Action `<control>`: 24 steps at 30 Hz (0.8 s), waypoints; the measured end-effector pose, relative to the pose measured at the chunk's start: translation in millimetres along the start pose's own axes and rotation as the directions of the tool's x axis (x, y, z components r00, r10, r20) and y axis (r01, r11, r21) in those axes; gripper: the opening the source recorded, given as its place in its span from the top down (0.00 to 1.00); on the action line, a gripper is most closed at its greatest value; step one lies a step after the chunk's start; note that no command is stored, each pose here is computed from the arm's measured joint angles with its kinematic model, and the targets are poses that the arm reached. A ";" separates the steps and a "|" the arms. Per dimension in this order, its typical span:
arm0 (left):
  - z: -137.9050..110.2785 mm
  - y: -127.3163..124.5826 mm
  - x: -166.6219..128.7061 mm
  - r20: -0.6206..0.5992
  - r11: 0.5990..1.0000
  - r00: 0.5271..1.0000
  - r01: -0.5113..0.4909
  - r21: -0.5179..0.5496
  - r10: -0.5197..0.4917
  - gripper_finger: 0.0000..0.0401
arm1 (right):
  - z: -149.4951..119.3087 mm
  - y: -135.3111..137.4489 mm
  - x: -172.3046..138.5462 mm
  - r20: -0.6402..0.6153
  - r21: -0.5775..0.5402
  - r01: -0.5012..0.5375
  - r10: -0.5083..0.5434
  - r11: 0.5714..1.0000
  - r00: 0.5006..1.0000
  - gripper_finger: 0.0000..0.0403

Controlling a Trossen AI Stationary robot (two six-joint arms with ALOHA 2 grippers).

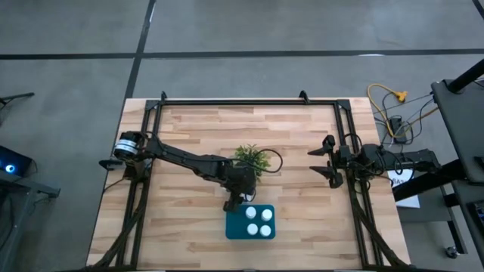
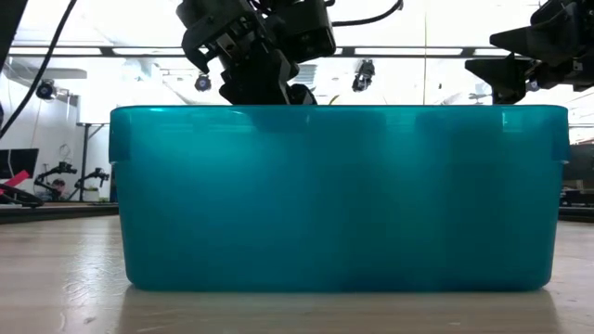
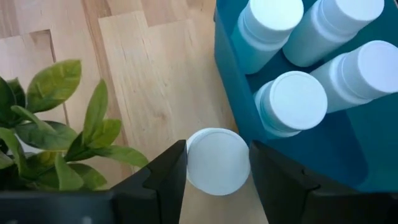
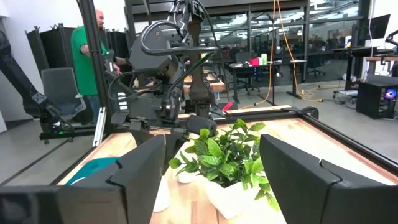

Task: Pick and place pill bottles into a basket
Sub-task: Put the white medicine bottle into the blue bin

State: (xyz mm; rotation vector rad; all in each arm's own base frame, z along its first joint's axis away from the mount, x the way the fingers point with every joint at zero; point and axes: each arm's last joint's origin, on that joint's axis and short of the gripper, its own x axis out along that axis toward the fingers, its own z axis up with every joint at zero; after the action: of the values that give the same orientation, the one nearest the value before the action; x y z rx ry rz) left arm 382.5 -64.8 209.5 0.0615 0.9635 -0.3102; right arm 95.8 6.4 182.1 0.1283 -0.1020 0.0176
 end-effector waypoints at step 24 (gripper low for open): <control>2.5 -0.5 -1.9 0.003 1.000 1.000 0.012 0.007 -0.012 0.47 | 0.0 0.0 0.0 0.000 0.000 0.000 0.000 1.000 1.000 0.38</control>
State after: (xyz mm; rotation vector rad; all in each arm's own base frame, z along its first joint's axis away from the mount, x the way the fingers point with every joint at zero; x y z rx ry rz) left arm 383.4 -65.3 212.5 0.0614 0.9597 -0.3247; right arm 95.8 6.4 182.1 0.1283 -0.1020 0.0176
